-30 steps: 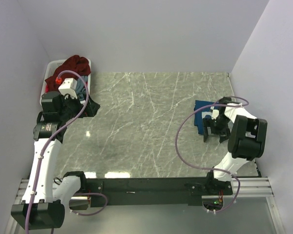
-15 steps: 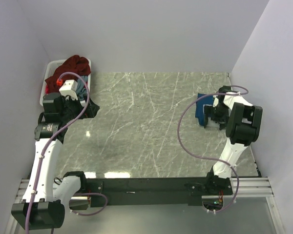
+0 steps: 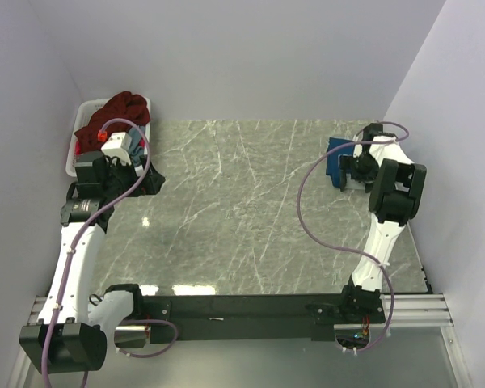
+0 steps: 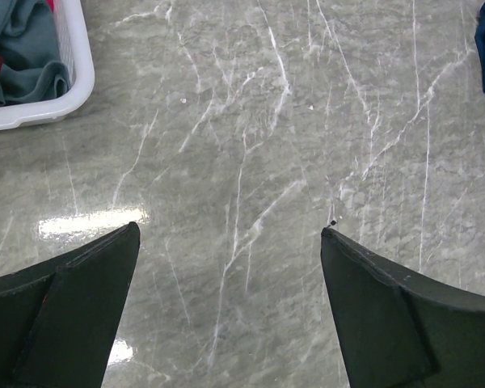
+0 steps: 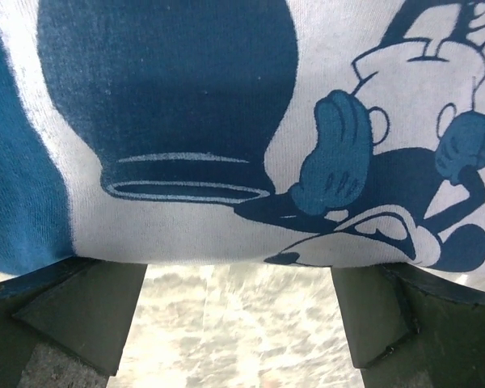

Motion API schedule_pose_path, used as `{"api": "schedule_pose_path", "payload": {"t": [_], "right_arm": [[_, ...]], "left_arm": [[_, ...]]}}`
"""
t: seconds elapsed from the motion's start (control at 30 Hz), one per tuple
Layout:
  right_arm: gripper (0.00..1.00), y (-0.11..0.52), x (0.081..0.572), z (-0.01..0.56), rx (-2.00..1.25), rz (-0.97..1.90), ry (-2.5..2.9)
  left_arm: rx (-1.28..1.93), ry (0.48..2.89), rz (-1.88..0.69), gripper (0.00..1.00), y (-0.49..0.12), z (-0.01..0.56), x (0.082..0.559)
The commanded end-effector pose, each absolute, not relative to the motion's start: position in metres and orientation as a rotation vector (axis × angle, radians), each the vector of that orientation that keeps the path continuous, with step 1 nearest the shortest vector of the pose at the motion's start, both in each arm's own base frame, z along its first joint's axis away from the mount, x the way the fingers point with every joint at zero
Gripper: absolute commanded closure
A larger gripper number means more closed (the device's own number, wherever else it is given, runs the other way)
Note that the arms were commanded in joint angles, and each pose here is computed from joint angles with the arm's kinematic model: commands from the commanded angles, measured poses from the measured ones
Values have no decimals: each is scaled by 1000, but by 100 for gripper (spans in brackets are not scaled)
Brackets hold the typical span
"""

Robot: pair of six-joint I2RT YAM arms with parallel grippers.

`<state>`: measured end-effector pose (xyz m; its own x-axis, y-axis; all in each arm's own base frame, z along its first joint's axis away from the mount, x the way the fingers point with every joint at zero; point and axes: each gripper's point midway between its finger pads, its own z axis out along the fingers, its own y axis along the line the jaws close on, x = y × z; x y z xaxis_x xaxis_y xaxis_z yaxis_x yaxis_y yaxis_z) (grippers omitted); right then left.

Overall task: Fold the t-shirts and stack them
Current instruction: Neatly place the folded tshirt to the corner

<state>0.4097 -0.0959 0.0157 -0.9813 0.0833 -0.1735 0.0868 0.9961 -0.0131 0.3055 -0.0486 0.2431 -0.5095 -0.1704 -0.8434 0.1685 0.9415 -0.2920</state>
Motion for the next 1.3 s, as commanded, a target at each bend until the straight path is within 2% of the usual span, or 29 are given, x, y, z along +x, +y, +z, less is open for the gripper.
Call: {"api": "schedule_pose_path", "payload": {"t": [0.0,0.43,0.8,1.1,1.27], "right_arm": [[4,-108,436,19,58,-74,2919],[4,-122,500,33,29,-91,2808],[3,-130,522,40,-46,-137,2732],[1,-112,537,79,-107,-97,2624],[0,-100,532,143,-77,-64,2500]], "left_arm": [[16,2031,-393,1,-46,249,312],[19,2053,-420,1,-49,243,319],[21,2067,-425,1,-50,239,322],[23,2070,-430,0,-50,241,325],[39,2050,-416,1,-49,253,325]]}}
